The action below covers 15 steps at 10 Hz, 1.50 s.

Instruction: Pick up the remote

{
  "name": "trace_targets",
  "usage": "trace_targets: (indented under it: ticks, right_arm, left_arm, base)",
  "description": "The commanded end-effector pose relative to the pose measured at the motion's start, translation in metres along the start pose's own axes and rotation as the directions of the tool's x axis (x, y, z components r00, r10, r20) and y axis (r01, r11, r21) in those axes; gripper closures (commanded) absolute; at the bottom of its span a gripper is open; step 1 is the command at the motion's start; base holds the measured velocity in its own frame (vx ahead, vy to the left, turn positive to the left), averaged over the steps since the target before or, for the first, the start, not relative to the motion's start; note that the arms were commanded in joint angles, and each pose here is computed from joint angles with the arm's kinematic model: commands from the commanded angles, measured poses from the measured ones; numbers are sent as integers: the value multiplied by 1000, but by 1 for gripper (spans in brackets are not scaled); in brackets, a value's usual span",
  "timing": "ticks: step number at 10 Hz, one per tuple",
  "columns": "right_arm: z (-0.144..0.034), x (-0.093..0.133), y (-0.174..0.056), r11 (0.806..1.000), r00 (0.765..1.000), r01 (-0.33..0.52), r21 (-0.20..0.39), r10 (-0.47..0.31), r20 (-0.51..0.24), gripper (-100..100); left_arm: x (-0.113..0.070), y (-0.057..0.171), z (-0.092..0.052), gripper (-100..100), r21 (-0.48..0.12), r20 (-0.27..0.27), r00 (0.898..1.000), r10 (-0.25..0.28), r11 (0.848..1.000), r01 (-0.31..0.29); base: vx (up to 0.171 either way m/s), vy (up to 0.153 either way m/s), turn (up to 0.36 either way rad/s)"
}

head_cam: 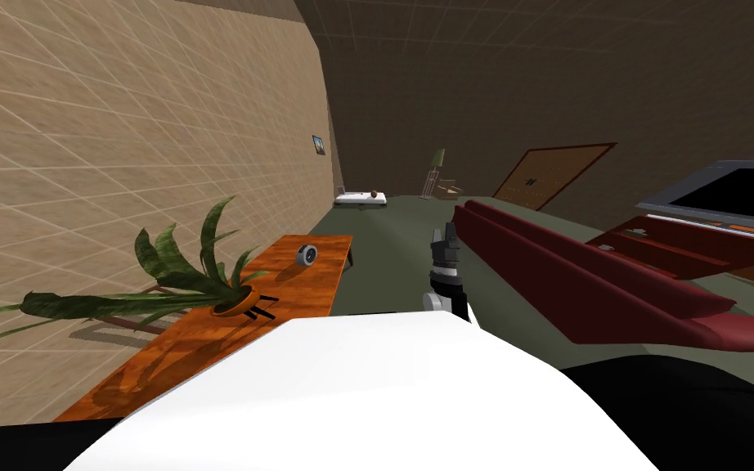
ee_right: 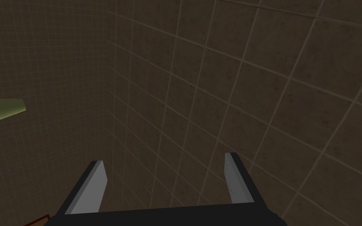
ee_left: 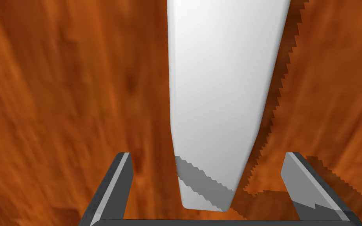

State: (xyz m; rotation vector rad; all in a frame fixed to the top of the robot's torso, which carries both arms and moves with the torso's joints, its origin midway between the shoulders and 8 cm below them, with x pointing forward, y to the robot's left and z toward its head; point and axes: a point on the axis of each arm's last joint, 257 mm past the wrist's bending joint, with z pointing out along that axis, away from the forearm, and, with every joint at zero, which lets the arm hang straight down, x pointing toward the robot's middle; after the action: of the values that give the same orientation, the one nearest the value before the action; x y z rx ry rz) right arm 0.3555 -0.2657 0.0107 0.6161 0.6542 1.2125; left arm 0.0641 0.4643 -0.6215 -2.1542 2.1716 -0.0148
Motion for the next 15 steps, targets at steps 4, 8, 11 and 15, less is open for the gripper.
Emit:
trace_targets:
  ticks: [4,8,11,15]
  right_arm:
    - [0,0,0,1000,1000,0,0,0,0,0]
    - [0,0,0,1000,1000,0,0,0,0,0]
    - [0,0,0,1000,1000,0,0,0,0,0]
    - [0,0,0,1000,1000,0,0,0,0,0]
  left_arm:
    - [9,12,6,0,-34,-31,1000,-4,999,3]
    - [30,-6,22,-100,-28,-24,999,-37,999,37]
    - [36,-8,25,-100,-28,-24,999,-43,999,43]
    - [36,-9,25,100,-26,-23,999,-43,999,43]
  base:
    - [-6,17,-58]
    - [-76,51,-81]
    - [-42,30,-37]
    - [0,0,0]
